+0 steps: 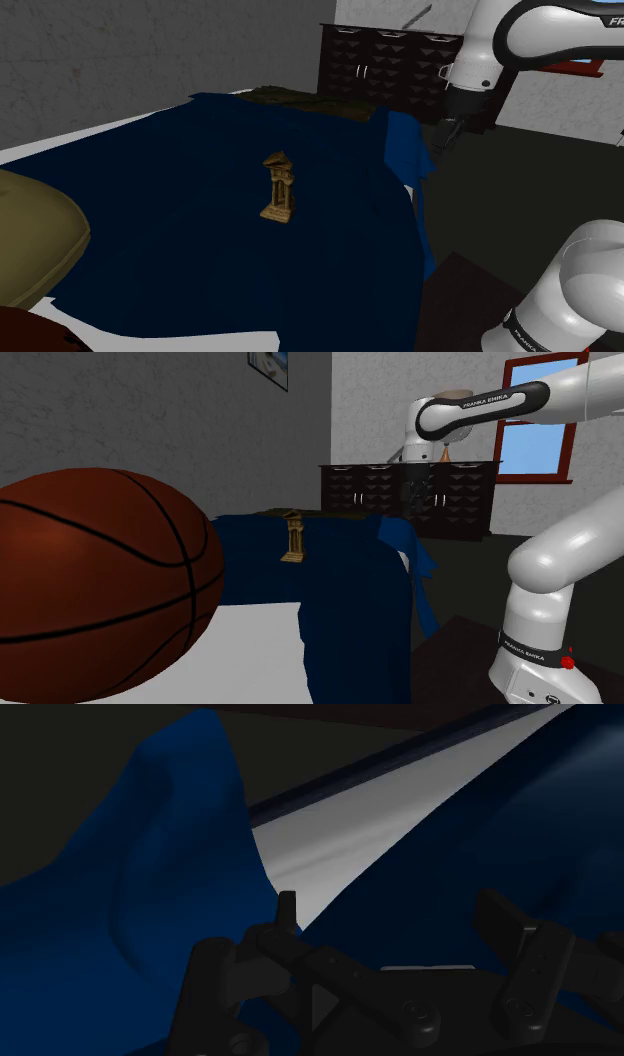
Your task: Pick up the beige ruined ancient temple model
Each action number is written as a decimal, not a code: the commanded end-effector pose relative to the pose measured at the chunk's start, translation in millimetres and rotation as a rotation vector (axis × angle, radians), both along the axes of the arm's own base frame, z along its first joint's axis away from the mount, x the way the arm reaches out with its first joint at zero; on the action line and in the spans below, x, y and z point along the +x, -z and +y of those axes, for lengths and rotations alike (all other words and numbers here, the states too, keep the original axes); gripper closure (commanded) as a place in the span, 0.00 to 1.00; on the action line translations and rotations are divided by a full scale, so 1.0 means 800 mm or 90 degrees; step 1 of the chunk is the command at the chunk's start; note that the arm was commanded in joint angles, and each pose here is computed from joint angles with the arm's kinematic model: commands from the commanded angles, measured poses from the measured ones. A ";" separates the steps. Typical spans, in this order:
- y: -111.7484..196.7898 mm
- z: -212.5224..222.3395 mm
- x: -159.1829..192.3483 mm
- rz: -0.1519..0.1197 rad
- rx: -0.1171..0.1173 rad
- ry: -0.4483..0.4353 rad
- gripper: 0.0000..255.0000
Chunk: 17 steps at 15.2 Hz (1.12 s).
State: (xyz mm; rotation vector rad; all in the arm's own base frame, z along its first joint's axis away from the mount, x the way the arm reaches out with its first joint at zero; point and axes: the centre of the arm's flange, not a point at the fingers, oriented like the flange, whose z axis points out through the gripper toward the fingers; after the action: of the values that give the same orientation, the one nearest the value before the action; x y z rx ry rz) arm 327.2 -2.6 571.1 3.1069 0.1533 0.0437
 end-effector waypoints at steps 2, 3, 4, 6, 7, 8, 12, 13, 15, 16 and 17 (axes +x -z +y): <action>0.000 0.015 0.005 -0.001 0.002 0.003 0.00; -0.001 0.030 0.010 -0.003 0.004 0.007 0.00; -0.002 0.045 0.016 -0.004 0.007 0.010 0.00; -0.003 0.074 0.027 -0.007 0.011 0.017 0.00; -0.004 0.089 0.032 -0.009 0.013 0.020 0.00; -0.004 0.103 0.038 -0.010 0.016 0.024 0.00; -0.008 0.162 0.061 -0.016 0.025 0.037 0.00; -0.010 0.176 0.067 -0.017 0.027 0.041 0.00; -0.012 0.205 0.080 -0.020 0.031 0.047 0.00; -0.013 0.220 0.086 -0.021 0.034 0.051 0.00; -0.015 0.234 0.092 -0.023 0.036 0.054 0.00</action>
State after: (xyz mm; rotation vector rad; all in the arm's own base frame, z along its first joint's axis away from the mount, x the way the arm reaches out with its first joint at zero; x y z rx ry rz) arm 397.9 170.1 582.7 3.1581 0.0294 0.0999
